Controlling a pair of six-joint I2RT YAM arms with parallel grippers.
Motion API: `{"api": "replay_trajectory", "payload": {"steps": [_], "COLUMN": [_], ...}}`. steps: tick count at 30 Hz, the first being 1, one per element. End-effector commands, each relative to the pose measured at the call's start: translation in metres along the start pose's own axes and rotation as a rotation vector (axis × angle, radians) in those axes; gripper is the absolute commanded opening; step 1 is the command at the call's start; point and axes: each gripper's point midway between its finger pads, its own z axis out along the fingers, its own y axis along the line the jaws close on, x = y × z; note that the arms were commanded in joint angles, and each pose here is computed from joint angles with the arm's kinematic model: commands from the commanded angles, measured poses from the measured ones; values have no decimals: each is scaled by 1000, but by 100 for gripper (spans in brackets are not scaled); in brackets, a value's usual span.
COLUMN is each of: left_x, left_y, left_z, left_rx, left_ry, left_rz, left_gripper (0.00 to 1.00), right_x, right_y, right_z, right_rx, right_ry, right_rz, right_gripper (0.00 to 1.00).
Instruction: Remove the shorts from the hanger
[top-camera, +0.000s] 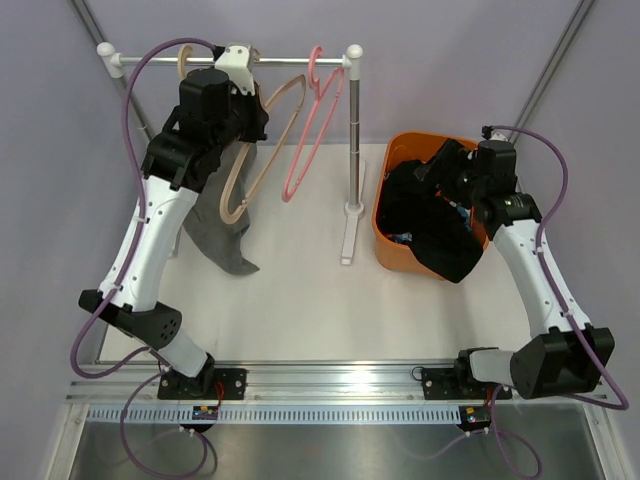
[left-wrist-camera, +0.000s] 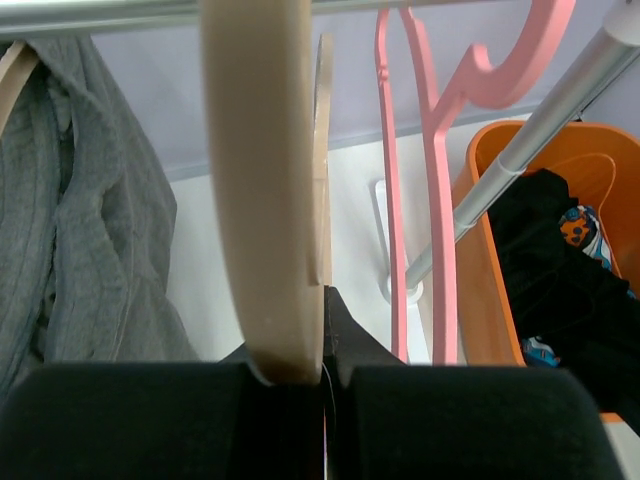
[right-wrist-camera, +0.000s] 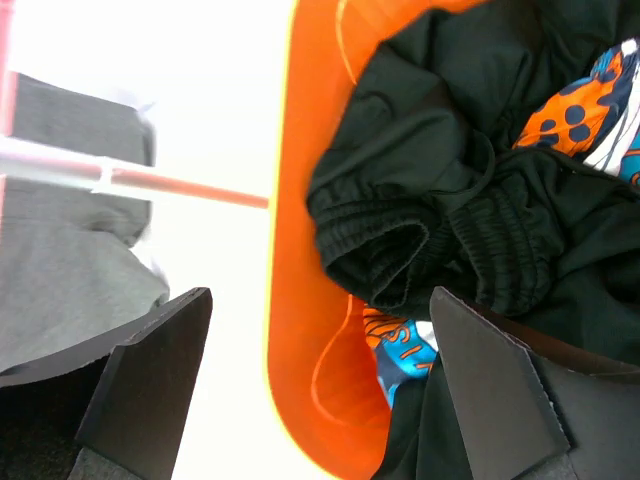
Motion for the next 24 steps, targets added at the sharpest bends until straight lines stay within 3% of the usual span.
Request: {"api": "replay_trajectory", "payload": {"steps": [1, 11, 24], "left_x": [-43, -48, -27], "left_y": [-6, -6, 0], "left_z": [-1, 42, 79], "left_rx": [37, 16, 1], "left_ry": [-135, -155, -126], "left_rz": [10, 11, 14], "left_gripper": [0, 0, 0], "right_x": [-9, -4, 6], "right_y": [5, 13, 8], "right_z": [-22, -55, -66], "right_rx": [-24, -78, -80], "right_ry": [-45, -73, -69], "right_rz": [-27, -39, -53], "right_gripper": [100, 100, 100]}}
